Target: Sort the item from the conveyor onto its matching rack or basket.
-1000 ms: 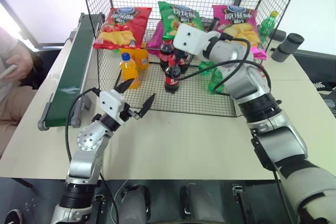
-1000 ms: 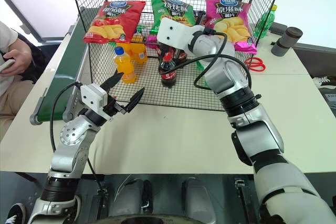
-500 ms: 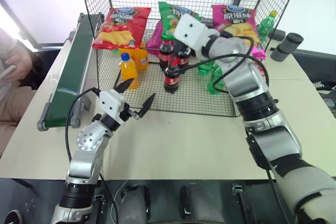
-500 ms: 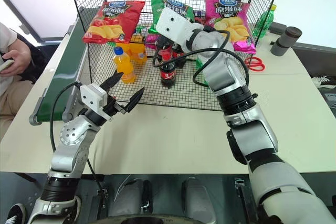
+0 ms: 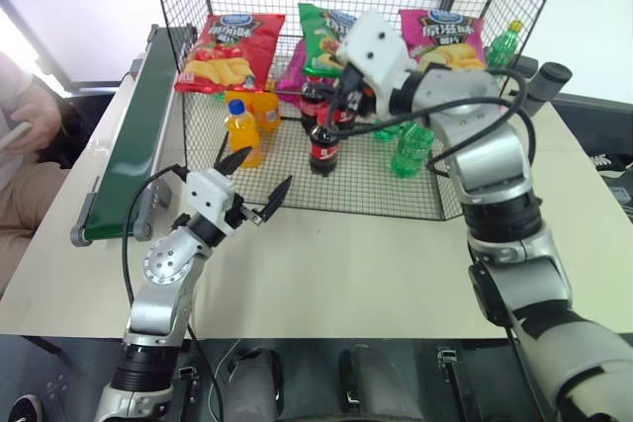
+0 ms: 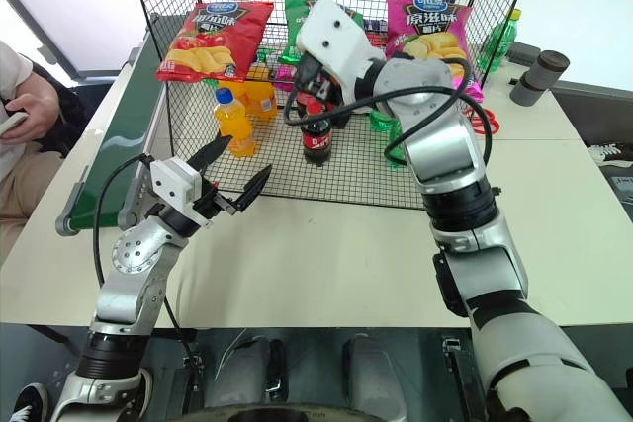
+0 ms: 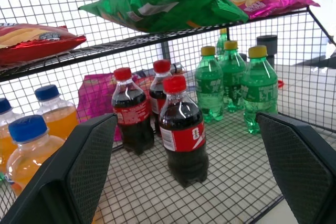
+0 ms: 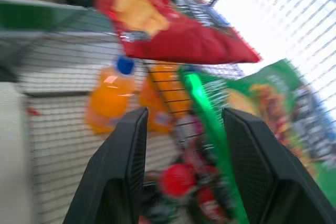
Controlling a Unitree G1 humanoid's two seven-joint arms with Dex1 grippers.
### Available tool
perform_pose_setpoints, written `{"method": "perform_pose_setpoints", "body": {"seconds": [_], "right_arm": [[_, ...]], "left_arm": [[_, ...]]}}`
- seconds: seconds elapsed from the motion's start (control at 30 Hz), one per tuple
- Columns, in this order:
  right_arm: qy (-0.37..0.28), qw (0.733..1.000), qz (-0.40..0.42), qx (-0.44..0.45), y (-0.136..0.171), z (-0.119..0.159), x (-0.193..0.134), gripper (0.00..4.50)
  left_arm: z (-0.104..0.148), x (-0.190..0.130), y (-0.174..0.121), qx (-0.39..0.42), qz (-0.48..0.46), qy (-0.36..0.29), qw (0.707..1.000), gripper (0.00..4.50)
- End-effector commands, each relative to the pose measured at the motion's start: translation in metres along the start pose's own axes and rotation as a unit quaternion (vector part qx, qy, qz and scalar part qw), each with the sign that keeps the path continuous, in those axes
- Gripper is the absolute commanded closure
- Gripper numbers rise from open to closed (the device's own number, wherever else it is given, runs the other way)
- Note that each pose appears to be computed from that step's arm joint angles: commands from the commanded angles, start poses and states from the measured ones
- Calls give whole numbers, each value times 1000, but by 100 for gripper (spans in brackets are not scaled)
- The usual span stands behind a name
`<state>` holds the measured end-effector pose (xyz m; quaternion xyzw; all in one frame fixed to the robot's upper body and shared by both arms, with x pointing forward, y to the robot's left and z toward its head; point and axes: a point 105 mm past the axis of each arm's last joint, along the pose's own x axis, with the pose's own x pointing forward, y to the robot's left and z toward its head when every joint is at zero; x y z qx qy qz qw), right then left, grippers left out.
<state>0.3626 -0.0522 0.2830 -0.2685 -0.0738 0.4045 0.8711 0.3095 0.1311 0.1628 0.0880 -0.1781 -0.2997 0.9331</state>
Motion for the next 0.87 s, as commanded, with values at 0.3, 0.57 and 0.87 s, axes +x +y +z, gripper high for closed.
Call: {"method": "perform_pose_setpoints", "body": {"seconds": [0.3, 0.57, 0.87], "right_arm": [[-85, 977, 84, 178, 39, -16, -97, 5], [-33, 984, 30, 170, 65, -92, -166, 5], [1, 982, 36, 185, 85, -119, -181, 5]], "left_arm": [[11, -47, 34, -43, 3, 25, 999, 0], [8, -86, 48, -94, 32, 84, 991, 0], [-3, -105, 62, -81, 51, 126, 987, 0]]}}
